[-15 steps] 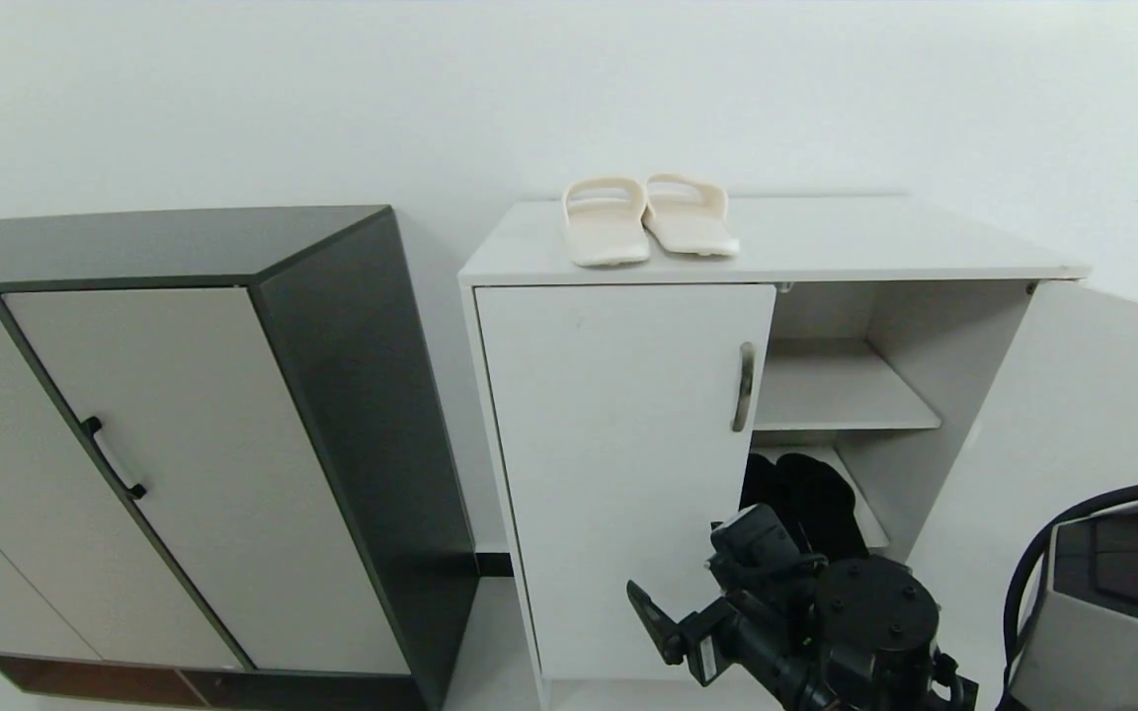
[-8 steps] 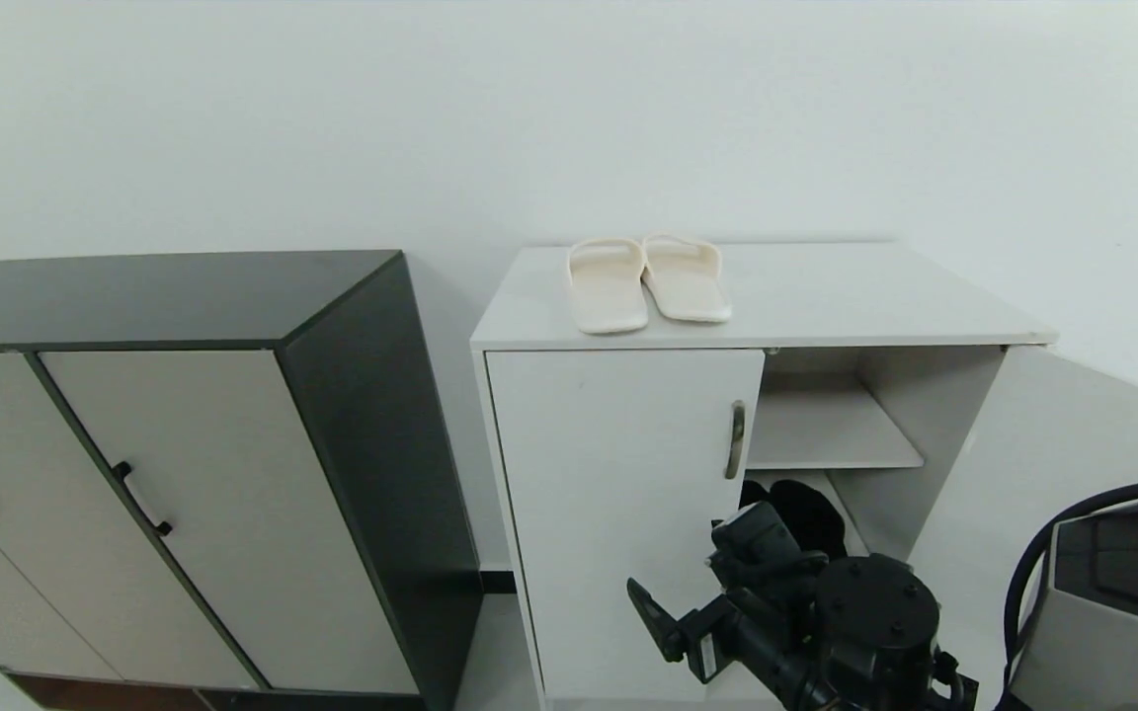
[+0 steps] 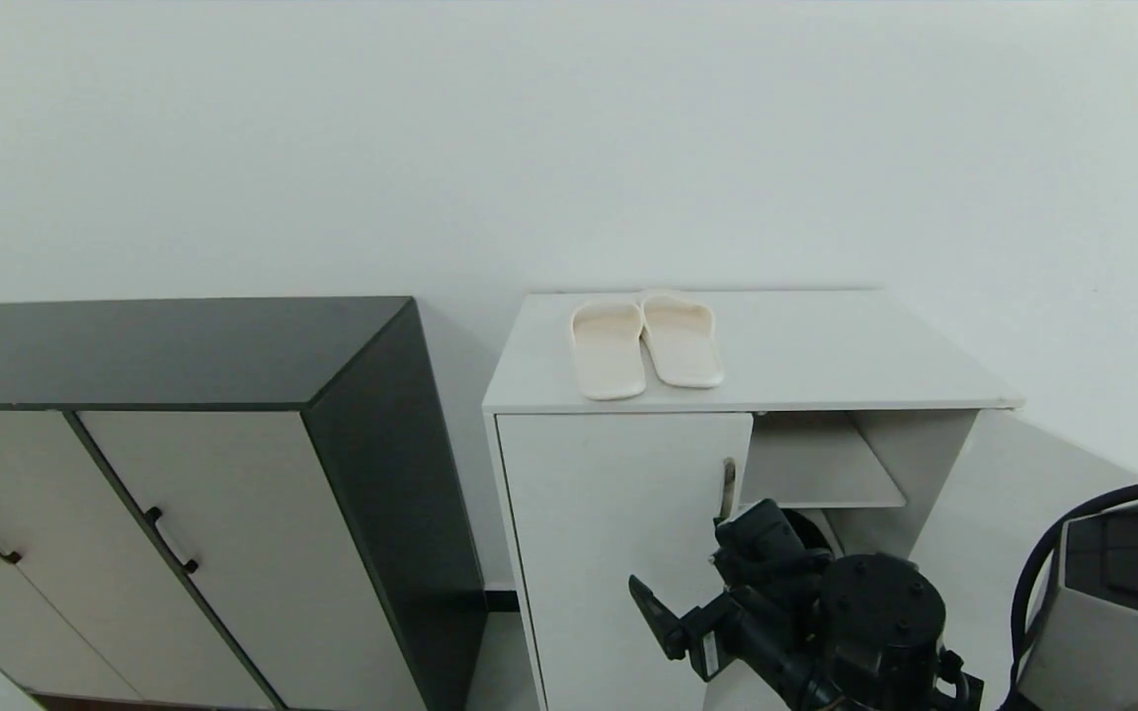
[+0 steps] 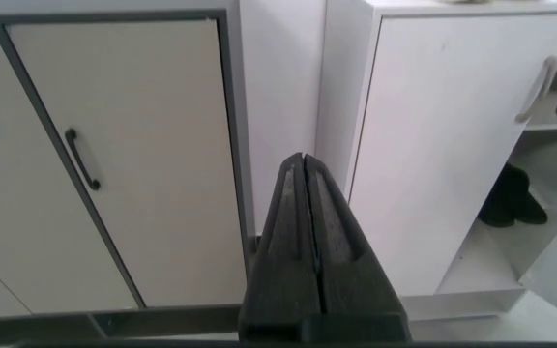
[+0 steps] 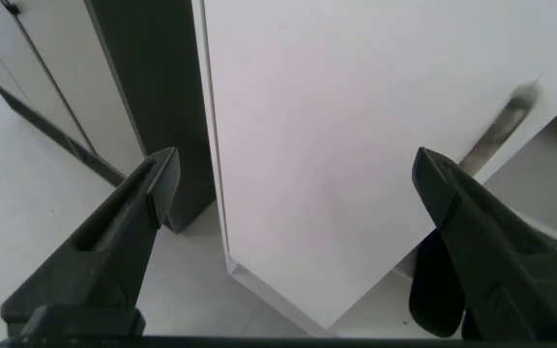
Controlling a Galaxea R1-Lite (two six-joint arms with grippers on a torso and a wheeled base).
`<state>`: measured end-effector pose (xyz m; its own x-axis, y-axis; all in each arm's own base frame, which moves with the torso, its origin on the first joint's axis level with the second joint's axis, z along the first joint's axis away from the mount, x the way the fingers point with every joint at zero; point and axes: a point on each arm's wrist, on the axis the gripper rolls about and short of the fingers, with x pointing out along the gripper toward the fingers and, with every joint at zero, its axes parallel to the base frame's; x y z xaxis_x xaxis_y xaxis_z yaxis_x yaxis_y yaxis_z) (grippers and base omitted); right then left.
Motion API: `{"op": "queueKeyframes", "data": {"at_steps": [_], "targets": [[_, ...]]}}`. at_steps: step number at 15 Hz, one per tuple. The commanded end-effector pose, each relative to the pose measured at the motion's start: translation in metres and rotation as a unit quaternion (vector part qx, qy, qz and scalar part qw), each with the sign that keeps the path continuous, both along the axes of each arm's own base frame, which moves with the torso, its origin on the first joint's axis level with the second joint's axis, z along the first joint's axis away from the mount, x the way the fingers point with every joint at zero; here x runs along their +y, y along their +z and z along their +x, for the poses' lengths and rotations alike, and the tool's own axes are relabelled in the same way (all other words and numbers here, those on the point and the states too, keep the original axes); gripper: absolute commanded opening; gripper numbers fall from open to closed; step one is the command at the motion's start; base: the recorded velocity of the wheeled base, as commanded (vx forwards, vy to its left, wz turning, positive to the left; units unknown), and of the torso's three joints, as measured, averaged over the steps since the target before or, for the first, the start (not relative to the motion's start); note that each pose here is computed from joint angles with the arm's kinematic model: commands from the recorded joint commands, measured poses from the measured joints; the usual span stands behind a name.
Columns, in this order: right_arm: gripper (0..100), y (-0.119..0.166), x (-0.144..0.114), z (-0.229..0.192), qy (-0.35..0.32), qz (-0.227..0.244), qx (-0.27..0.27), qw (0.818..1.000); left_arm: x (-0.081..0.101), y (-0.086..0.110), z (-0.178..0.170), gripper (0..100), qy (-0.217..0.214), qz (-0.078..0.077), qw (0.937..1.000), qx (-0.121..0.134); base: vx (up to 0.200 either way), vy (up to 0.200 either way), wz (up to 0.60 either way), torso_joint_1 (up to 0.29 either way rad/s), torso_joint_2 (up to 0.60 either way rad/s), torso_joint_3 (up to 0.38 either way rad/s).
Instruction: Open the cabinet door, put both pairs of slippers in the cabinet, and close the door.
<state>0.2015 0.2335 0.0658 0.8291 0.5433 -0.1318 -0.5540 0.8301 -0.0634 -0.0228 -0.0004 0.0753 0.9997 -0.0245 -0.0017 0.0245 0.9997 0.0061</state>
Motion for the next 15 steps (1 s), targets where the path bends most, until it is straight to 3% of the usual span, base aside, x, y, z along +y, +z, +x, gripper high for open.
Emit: {"op": "queueKeyframes", "data": {"at_steps": [1, 8, 15], "targets": [[100, 0.0009, -0.0005, -0.0005, 0.0, 0.001, -0.001, 1.0, 0.0, 0.0001, 0.0001, 0, 0.0, 0.0, 1.0, 0.001, 0.0, 0.0, 0.0, 0.232, -0.54, -0.31], [100, -0.0004, 0.0, -0.0001, 0.0, -0.001, 0.001, 1.0, 0.0, 0.0001, 0.0001, 0, 0.0, 0.001, 1.0, 0.001, 0.0, 0.0, 0.0, 0.253, -0.58, -0.326], [100, -0.0019, -0.0003, 0.0002, -0.001, -0.002, 0.003, 1.0, 0.0, 0.0001, 0.0001, 0, 0.0, 0.001, 1.0, 0.001, 0.0, 0.0, 0.0, 0.189, -0.41, -0.224]]}}
